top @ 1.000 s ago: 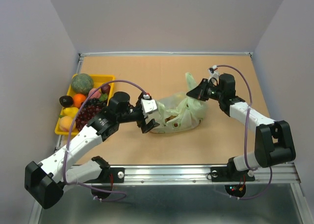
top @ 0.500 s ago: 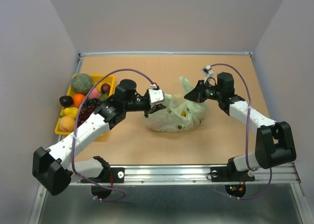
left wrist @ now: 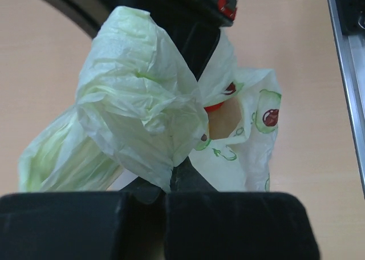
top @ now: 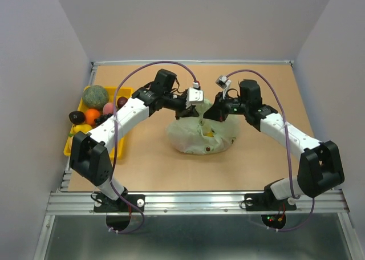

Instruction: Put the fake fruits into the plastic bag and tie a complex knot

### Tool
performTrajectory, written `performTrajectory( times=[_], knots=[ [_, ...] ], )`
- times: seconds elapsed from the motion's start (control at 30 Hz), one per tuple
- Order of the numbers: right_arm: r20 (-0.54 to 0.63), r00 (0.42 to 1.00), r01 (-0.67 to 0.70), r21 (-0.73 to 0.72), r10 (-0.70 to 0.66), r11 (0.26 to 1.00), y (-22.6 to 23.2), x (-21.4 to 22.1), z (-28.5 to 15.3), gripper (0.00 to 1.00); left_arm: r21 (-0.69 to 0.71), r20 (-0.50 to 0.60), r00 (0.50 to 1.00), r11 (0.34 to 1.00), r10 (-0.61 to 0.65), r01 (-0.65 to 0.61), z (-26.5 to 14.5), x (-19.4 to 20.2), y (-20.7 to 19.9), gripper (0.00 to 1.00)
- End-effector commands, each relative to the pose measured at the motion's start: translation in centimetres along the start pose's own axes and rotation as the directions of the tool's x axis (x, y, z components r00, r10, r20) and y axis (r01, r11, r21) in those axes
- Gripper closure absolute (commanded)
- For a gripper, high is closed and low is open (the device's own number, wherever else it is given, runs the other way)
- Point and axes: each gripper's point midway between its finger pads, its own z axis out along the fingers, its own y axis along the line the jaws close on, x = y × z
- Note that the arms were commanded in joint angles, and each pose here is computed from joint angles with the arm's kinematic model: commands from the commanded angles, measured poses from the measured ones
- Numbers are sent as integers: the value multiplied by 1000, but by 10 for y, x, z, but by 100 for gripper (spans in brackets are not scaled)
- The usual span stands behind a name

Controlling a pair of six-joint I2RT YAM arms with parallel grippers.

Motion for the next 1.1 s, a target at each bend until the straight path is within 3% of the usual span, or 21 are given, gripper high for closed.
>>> performTrajectory(
  times=[0.0,0.13,0.23,0.27,0.53,0.63,0.73,0.77,0.8,0.83,0.93,1.07],
  knots=[
    [6,997,81,-3,-81,997,6,-14,-3,85,-11,96,994,999,52,-51,-15,-31,2,100],
    [-9,996,91,77,-91,993,-3,-6,-11,31,-1,90,995,999,38,-38,-14,-24,-1,100],
    [-8,993,115,108,-115,987,-5,-3,-19,15,8,91,995,999,33,-34,-14,-22,-5,100],
    [-3,992,125,116,-125,985,-4,-3,-25,3,7,95,995,999,34,-35,-15,-22,-7,100],
    [-23,986,164,111,-162,980,-17,8,-49,0,23,103,994,999,41,-44,-16,-26,-11,100],
    [-41,982,186,94,-183,978,-20,16,-51,9,37,104,993,998,51,-55,-18,-29,-13,100],
    [-63,980,190,54,-186,980,-26,24,-43,38,69,117,991,995,64,-72,-20,-33,-21,100],
    [-66,981,184,39,-181,982,-27,24,-40,58,80,123,990,993,74,-85,-19,-36,-25,100],
    [-59,981,189,32,-186,982,-27,18,-39,69,90,122,990,992,72,-84,-18,-37,-29,100],
    [-62,982,181,21,-179,983,-29,18,-36,87,102,124,989,991,79,-92,-16,-42,-34,100],
    [-37,980,196,-3,-196,981,-22,5,-36,99,105,134,988,991,73,-87,-13,-52,-33,100],
    [-18,977,212,-58,-213,976,-8,1,-38,100,99,145,989,995,15,-29,-3,-57,-19,100]
  ],
)
